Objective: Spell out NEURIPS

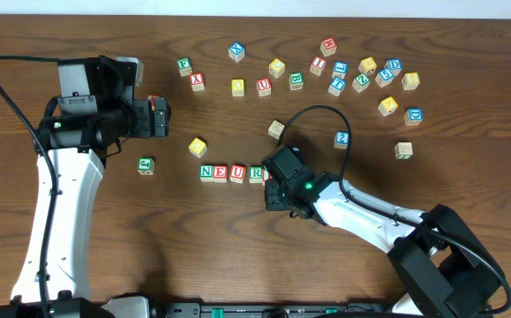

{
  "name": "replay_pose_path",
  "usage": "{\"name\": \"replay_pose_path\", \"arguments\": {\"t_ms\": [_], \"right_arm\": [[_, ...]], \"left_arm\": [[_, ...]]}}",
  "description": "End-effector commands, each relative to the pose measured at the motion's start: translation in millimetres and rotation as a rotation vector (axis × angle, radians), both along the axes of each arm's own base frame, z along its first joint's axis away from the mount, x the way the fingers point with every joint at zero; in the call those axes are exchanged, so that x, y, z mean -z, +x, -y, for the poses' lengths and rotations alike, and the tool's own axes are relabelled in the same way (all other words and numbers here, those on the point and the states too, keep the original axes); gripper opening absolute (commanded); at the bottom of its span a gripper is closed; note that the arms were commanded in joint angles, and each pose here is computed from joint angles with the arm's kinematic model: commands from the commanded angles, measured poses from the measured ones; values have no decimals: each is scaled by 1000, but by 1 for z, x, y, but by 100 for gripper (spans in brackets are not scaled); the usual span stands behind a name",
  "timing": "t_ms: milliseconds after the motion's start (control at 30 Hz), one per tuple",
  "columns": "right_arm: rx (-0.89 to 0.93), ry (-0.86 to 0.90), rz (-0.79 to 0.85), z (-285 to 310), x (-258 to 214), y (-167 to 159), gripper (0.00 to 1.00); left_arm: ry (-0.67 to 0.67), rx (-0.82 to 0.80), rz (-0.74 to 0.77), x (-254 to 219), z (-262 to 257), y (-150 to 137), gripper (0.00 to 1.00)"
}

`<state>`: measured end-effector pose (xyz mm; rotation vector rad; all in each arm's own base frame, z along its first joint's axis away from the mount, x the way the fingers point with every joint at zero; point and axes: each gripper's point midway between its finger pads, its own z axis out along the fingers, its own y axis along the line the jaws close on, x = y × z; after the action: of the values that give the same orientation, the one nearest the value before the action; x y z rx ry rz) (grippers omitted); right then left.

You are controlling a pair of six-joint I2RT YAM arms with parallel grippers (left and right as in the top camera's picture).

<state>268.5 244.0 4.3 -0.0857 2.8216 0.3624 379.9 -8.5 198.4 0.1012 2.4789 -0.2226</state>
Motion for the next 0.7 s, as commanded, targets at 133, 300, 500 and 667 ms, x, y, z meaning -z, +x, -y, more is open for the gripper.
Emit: {"name": "replay_pose_path", "arguments": {"t_ms": [133, 300, 500, 667], "right_arm": [[2, 0, 9, -7, 3, -3, 38], [2, -1, 13, -7, 3, -3, 38], [7, -9, 21, -6, 3, -1, 38], [12, -16, 35, -5, 2, 1, 37]], "left_arm": [[-11, 1, 31, -12, 1, 4, 98], [-11, 1, 31, -12, 1, 4, 98], [-11, 1, 31, -12, 1, 4, 97], [-11, 1, 31, -12, 1, 4, 98]]}}
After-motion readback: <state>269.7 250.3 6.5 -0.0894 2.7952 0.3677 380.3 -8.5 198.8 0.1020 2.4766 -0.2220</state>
